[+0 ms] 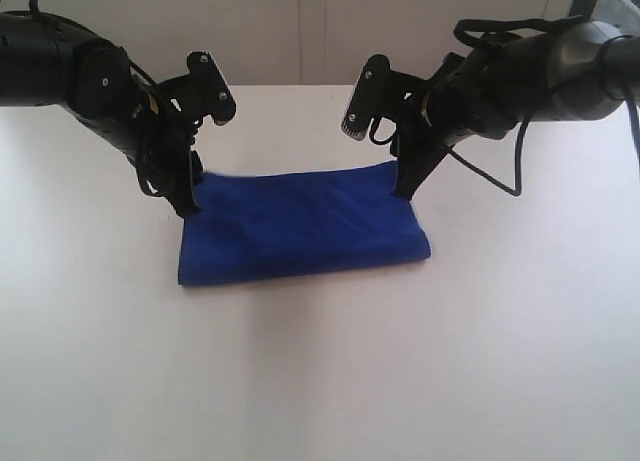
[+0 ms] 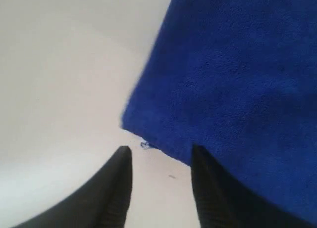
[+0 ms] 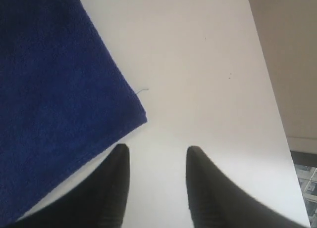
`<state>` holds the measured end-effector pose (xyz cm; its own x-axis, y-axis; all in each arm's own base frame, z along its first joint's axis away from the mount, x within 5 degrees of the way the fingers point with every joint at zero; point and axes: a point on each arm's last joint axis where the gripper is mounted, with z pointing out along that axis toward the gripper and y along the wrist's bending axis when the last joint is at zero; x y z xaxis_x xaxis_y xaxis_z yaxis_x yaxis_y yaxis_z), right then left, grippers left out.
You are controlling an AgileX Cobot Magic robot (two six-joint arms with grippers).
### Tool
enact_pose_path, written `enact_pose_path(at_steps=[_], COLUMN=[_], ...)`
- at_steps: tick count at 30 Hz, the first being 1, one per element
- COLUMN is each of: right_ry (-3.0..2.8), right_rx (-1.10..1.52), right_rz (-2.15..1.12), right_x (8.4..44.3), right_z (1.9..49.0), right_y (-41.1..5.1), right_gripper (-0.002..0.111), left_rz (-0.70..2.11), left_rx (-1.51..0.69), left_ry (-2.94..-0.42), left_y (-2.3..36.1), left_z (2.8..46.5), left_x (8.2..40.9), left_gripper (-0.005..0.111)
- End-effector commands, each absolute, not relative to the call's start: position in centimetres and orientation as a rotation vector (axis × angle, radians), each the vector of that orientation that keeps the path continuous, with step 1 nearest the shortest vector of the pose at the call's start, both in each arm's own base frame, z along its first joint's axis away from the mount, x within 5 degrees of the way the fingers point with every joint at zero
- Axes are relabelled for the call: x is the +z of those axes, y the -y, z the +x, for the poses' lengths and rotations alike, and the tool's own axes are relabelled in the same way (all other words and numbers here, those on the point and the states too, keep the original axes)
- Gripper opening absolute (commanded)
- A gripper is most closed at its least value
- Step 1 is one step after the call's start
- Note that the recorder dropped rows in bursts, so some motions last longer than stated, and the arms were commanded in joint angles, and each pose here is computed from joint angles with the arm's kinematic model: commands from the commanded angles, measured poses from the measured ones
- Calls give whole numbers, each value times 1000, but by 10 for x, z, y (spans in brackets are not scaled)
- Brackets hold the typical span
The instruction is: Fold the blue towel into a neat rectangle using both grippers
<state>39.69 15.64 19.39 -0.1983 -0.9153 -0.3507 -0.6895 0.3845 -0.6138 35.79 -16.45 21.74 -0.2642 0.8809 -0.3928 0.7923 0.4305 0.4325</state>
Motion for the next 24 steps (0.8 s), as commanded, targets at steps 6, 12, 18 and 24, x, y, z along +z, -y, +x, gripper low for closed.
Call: enact_pose_path(at_steps=[6,12,18,24], right_ry=[-2005,-2221,-2418,-2567], right_rx=[-378,-283,-266,94], right_rz=[-1273,-954,-738,-656], right_x=[195,192,212,238], right_z=[399,396,400,405], right_y=[-156,-150,-144,-141], right_gripper=[38,13,0,0], left_rz=[1389,1241,1007,669], left_rx=[198,137,59,-232], left_ry=[-2119,-2189,-2322,-2485], left_y=[162,163,164,154], left_z=[359,359,364,383], left_x=[219,220,236,259], left_gripper=[51,25,0,0])
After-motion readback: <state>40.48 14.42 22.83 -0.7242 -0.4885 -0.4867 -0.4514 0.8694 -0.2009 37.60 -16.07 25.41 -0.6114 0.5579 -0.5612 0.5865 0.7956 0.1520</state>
